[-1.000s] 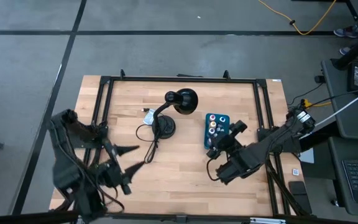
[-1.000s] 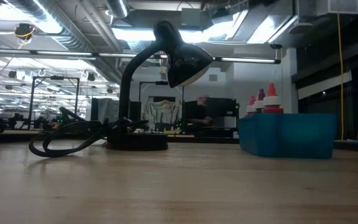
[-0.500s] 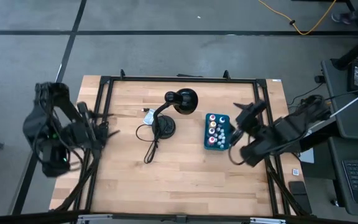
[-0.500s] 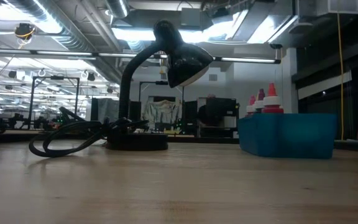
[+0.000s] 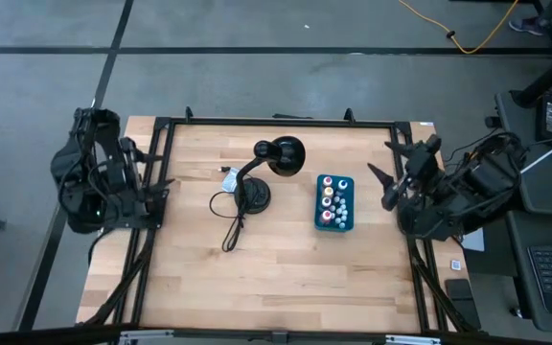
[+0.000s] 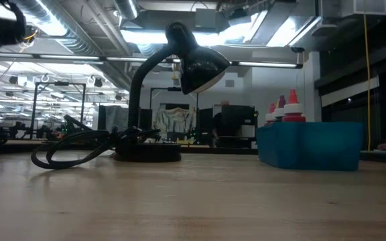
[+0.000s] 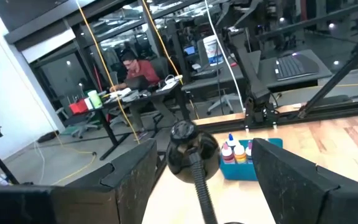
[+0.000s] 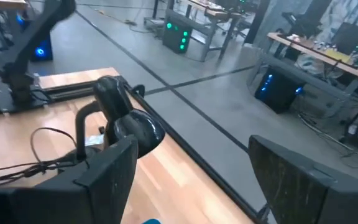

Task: Pick & Place food coloring
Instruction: Return to Home Position

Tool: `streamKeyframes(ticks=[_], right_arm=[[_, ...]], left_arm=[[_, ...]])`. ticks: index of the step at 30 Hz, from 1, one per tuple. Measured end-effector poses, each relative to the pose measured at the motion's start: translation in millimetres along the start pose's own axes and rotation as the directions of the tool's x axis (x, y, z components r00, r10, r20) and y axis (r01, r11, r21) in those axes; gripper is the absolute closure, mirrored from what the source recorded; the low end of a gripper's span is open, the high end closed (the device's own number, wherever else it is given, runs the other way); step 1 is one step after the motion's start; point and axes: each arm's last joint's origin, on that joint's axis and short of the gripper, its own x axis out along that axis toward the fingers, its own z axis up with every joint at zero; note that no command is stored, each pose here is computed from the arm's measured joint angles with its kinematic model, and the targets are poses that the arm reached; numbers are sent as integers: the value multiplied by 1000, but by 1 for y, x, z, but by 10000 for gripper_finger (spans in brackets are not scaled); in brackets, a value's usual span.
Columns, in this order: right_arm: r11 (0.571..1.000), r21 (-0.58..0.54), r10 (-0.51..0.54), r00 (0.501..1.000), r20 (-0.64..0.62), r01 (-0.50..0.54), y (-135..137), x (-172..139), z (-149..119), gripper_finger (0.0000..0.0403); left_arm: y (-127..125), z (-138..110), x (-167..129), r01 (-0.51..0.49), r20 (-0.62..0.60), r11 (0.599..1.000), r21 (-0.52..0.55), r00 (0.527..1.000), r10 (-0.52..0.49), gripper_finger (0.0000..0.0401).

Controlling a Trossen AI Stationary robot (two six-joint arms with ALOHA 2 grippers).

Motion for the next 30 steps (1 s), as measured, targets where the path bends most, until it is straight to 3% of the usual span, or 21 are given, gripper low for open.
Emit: streamKeyframes(ticks=[7, 13, 19, 21, 23, 25, 27, 28, 30], right_arm=[[999, -38, 16, 1000, 14, -16, 15, 3, -8, 95], [994, 78, 64, 994, 92, -71, 5, -8, -7, 95], [937, 133, 326, 945, -1, -323, 17, -11, -23, 95], [879, 129, 464, 886, -11, -459, 26, -12, -24, 95], [789, 110, 604, 796, 40, -604, 32, -12, -19, 95], [665, 31, 734, 660, 159, -747, 37, -14, -9, 95], [561, -97, 815, 527, 241, -822, 39, -17, -3, 95], [541, -146, 827, 491, 275, -828, 37, -17, 0, 95], [572, -190, 804, 499, 325, -798, 31, -16, 5, 95]], left_arm=[[22, -17, 0, 0, 1, 999, -54, 1000, 0, 146], [29, -18, 0, -1, 3, 998, -63, 1000, 1, 146], [29, -18, 0, -1, 3, 999, -36, 1000, 1, 145], [29, -18, 0, -1, 3, 1000, -30, 1000, 1, 146], [29, -18, 0, -1, 3, 999, -32, 1000, 1, 146], [29, -18, 0, -1, 3, 999, -39, 1000, 1, 147], [29, -18, 0, -1, 3, 999, -47, 1000, 1, 147], [29, -18, 0, 0, 2, 998, -55, 1000, 0, 147], [29, -18, 0, 0, 2, 997, -78, 1000, 0, 147]])
